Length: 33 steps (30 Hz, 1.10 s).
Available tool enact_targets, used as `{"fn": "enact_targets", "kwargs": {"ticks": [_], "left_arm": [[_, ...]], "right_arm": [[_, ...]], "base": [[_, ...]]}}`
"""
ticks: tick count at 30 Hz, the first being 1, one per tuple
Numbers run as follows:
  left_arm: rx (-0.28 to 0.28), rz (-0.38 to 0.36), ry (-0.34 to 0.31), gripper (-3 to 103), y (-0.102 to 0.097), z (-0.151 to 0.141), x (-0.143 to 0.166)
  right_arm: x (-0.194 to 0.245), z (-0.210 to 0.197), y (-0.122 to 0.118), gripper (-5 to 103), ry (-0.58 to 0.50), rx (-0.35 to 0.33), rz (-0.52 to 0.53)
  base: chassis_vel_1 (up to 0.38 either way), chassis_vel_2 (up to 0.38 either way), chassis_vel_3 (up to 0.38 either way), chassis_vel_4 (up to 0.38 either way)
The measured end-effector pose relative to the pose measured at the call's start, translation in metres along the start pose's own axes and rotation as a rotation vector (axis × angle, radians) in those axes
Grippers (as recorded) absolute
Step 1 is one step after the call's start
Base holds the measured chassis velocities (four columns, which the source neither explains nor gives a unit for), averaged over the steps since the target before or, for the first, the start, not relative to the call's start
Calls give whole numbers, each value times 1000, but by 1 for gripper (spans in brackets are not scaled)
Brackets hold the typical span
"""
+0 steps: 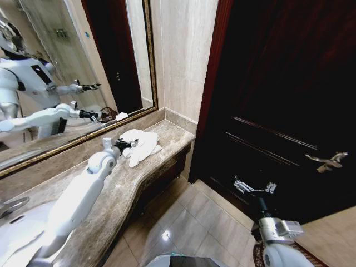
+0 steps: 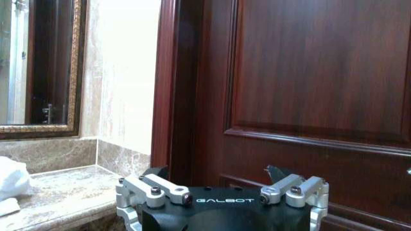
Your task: Discard the used towel into the hamper.
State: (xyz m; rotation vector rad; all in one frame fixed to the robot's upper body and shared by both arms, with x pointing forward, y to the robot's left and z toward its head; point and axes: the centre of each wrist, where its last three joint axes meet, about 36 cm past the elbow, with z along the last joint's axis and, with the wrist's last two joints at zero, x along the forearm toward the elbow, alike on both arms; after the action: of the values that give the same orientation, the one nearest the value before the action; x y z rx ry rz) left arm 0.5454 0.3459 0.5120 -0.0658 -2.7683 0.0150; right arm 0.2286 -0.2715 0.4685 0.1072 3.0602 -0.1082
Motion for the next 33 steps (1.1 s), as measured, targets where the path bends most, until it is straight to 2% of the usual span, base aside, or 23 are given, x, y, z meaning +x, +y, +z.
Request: {"fn": "enact_targets", "kwargs": {"ticks": [5,13,17,24,28,29,31,33], "left_arm": [[-6,3,52,100,-18,-5,-37],[-20,-19,109,100,-33,6,-76],[-38,-53,129,100,-32,12,-91],[-38,-93,142,100,-23,23,-103],[-33,-89,141,102,-21,26,-105],[-32,-87,138,99,-21,27,-105],[-32,-88,136,99,-21,28,-105],[-38,-95,132,91,-21,30,-105]], "right_arm": [[1,4,-2,100,-1,0,6],[3,9,-6,100,-4,10,18],[4,9,-7,100,-2,6,26],[4,9,-7,100,-2,2,37],[4,8,-7,100,-3,-1,46],[4,8,-7,100,-4,-2,50],[4,7,-6,100,-4,-3,51],[4,6,-6,100,-6,-3,53]], "base": [[0,0,0,0],[0,0,0,0],[0,0,0,0],[0,0,0,0],[0,0,0,0],[0,0,0,0],[0,0,0,0],[0,0,0,0]]}}
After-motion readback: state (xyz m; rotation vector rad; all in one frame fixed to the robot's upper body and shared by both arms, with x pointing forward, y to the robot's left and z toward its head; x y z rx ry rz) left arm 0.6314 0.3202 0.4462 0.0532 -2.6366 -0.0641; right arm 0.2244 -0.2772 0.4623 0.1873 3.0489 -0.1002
